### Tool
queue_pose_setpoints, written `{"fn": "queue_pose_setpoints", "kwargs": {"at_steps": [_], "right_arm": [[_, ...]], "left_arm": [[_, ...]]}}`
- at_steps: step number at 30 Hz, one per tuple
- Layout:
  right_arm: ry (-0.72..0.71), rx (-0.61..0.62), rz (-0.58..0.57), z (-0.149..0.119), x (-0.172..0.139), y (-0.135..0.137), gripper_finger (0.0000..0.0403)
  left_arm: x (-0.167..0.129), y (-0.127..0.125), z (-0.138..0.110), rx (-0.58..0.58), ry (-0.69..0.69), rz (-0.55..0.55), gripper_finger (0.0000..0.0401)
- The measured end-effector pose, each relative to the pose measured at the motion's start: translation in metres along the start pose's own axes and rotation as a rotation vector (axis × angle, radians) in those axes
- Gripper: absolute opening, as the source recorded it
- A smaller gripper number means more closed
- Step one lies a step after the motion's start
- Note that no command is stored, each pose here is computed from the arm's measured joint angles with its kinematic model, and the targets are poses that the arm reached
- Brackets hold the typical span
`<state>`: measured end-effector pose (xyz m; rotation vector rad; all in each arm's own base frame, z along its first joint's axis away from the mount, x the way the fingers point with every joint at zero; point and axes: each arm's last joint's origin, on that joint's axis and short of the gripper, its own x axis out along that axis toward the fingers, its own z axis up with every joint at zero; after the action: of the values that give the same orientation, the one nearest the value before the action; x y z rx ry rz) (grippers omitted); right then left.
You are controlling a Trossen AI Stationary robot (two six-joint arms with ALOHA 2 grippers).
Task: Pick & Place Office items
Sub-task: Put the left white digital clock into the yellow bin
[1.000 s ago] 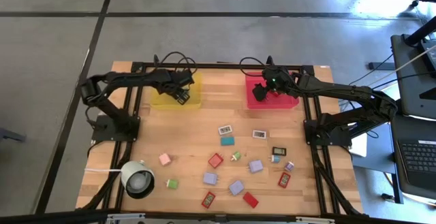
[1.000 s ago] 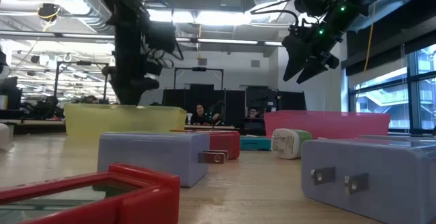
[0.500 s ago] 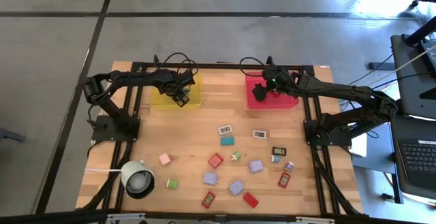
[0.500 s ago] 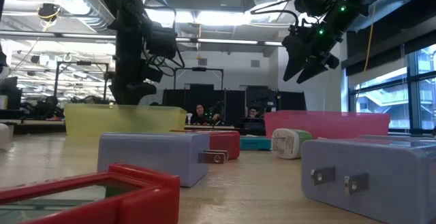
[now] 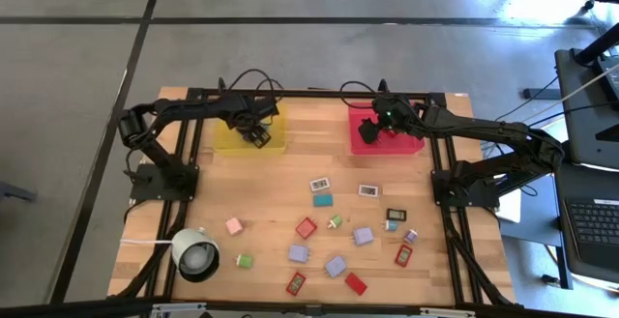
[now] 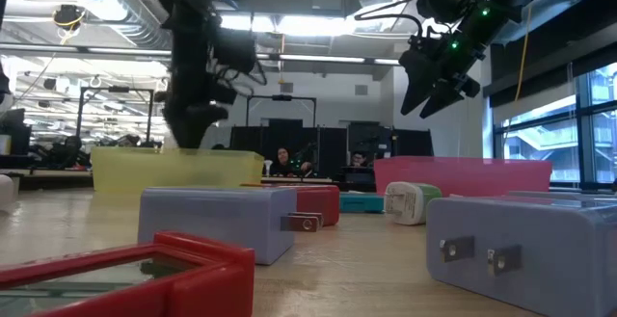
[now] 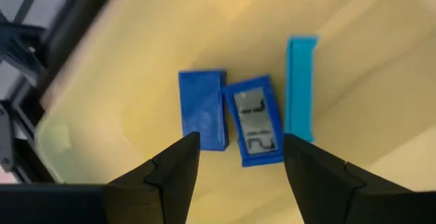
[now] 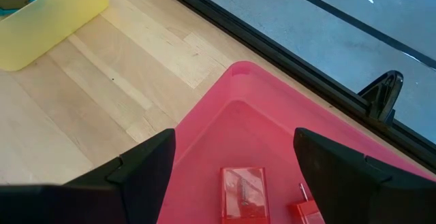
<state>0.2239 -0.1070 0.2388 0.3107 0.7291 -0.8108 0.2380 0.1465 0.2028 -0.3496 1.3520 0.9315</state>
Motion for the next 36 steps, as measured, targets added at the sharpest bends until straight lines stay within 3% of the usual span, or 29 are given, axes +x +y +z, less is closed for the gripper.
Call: {"fn": "queue_pose_setpoints", "kwargs": {"at_steps": [5, 9, 13, 16, 20, 26, 36], "right_arm": [[0.0, 0.0, 0.0, 0.0, 0.0, 0.0, 0.0301], [0.0, 0.0, 0.0, 0.0, 0.0, 0.0, 0.0301], [0.0, 0.0, 0.0, 0.0, 0.0, 0.0, 0.0301], [0.0, 0.0, 0.0, 0.0, 0.0, 0.0, 0.0301], [0.0, 0.0, 0.0, 0.0, 0.0, 0.0, 0.0301], [-0.001, 0.0, 0.0, 0.0, 0.0, 0.0, 0.0301], [-0.007, 0.003, 0.002, 0.001, 0.0, 0.0, 0.0301]], "left_arm": [[-0.033, -0.007, 0.02, -0.023, -0.086, -0.096, 0.0199], [-0.052, -0.032, 0.027, -0.012, -0.18, -0.269, 0.0198], [-0.071, -0.071, 0.022, 0.132, -0.305, -0.479, 0.0198], [-0.082, -0.101, 0.014, 0.269, -0.434, -0.553, 0.0198], [-0.094, -0.135, 0.001, 0.339, -0.583, -0.571, 0.0201], [-0.091, -0.169, -0.018, 0.418, -0.596, -0.576, 0.0229], [-0.043, -0.216, -0.02, 0.46, -0.564, -0.553, 0.0262]]}}
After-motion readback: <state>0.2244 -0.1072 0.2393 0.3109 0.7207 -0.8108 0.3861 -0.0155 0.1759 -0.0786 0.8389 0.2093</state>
